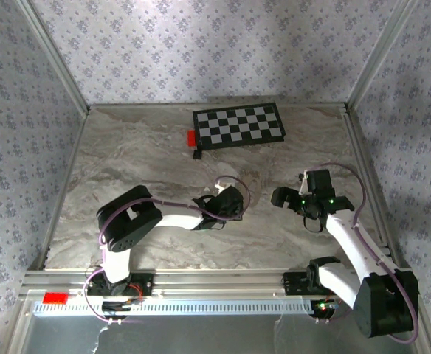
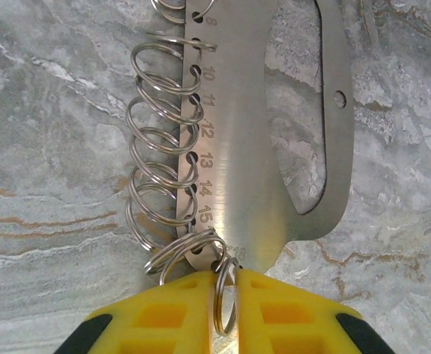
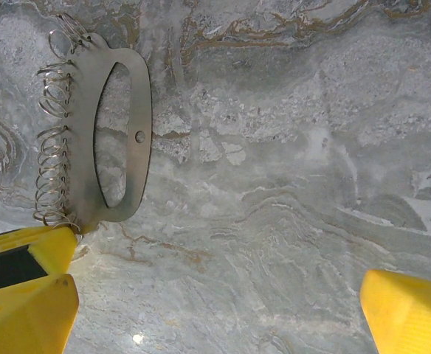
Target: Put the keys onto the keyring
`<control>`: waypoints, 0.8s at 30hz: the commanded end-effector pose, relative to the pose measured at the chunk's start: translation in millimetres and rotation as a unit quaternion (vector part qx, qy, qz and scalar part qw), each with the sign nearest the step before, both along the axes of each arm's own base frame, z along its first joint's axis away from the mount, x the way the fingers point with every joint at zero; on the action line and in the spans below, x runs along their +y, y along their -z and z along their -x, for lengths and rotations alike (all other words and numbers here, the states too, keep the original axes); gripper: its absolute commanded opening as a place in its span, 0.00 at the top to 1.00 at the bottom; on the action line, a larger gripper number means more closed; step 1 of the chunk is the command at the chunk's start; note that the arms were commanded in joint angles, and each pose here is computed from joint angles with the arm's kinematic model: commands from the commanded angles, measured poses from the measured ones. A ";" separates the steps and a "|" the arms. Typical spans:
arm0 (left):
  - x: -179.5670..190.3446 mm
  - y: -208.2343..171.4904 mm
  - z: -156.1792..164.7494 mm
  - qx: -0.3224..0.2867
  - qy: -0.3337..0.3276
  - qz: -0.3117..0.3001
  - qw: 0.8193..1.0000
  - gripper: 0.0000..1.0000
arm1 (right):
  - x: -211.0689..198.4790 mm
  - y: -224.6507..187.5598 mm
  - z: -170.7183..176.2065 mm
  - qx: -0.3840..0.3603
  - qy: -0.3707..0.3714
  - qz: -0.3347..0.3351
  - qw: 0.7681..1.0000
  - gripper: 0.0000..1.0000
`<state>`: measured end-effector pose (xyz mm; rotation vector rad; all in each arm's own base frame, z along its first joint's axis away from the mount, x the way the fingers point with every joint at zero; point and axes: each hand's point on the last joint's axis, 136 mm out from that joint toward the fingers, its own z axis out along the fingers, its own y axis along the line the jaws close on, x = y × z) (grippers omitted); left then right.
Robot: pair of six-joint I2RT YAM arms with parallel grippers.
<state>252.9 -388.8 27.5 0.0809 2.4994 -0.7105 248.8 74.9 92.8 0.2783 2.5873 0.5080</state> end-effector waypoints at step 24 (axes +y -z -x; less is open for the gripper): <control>28.5 -101.5 38.9 -0.125 0.212 -0.028 0.969 1.00 | 12.4 -48.8 -4.3 -0.051 -0.035 -0.017 0.998 0.01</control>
